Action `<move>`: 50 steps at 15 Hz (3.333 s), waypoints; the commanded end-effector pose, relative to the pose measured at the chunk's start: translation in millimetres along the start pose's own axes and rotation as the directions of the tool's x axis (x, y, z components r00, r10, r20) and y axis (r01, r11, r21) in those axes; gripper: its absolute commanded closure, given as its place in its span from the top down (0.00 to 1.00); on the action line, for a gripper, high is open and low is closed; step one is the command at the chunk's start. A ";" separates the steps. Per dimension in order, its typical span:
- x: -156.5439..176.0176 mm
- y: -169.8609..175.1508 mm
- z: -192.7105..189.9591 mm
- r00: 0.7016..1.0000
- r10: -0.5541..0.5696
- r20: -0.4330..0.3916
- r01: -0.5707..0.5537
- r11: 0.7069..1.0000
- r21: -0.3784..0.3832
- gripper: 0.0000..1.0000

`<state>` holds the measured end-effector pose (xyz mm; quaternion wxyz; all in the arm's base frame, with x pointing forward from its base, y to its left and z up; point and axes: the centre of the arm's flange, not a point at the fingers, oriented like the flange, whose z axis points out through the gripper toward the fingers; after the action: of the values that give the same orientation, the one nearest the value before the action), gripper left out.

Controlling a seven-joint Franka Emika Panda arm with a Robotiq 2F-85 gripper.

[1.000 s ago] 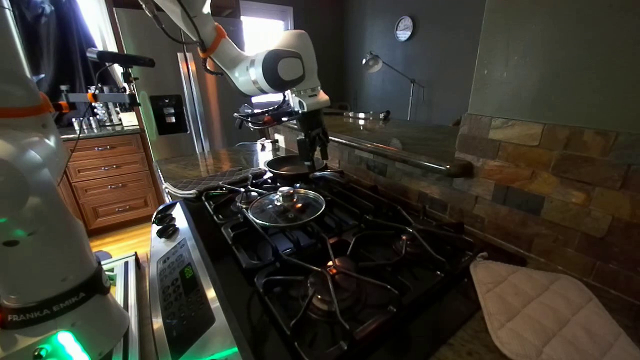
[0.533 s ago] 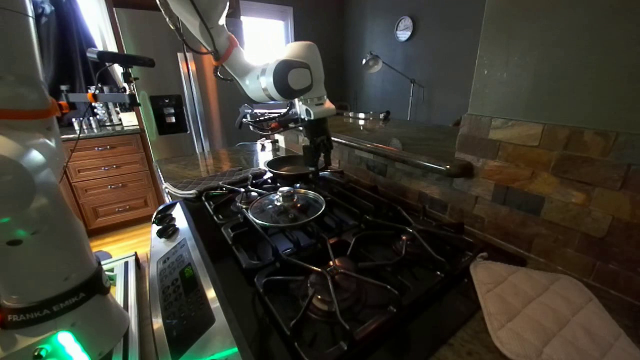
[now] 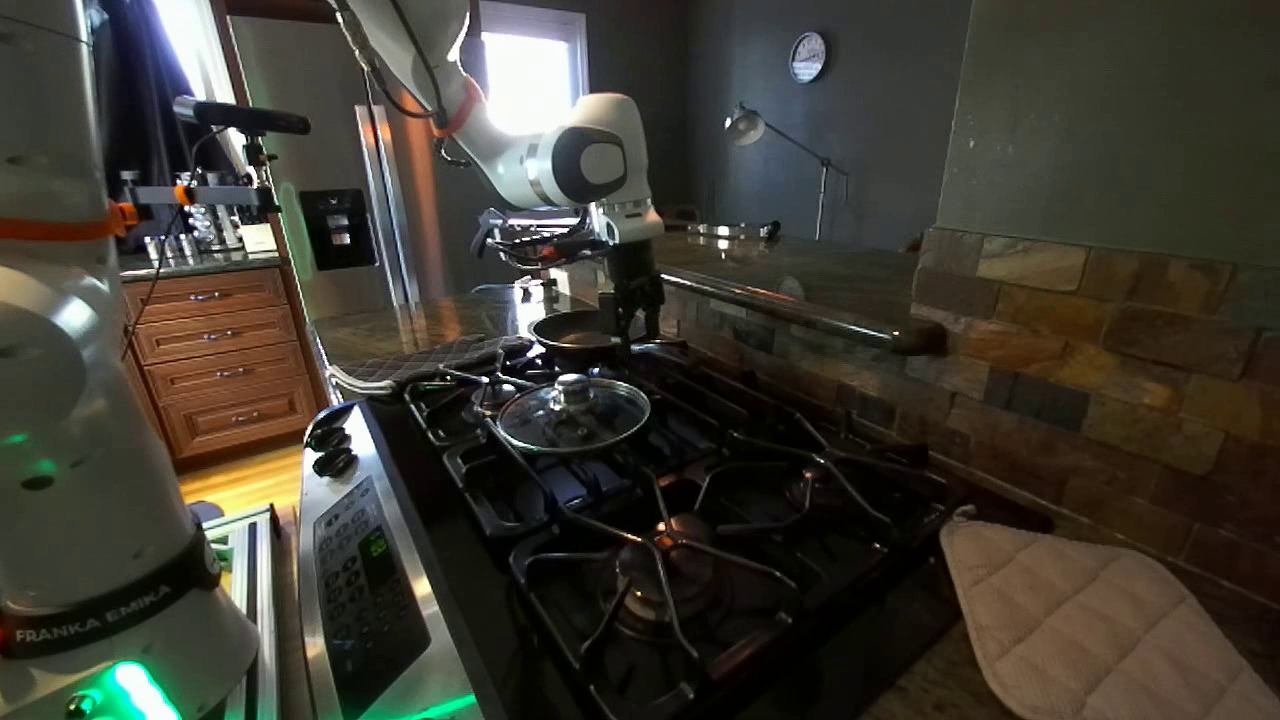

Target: Remove the glass lid from the pan then move the pan to the back left side of the stove.

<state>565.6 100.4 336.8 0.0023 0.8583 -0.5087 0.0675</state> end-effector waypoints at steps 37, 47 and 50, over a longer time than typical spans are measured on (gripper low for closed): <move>109.7 43.7 13.5 0.995 0.080 -0.061 -0.080 0.997 0.000 0.22; 166.6 62.7 16.9 0.986 0.134 -0.099 -0.136 0.991 -0.009 0.22; 176.2 69.1 17.1 0.983 0.148 -0.112 -0.151 0.988 -0.014 0.22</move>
<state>585.9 -76.1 336.1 0.0246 0.8131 -0.5729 0.1004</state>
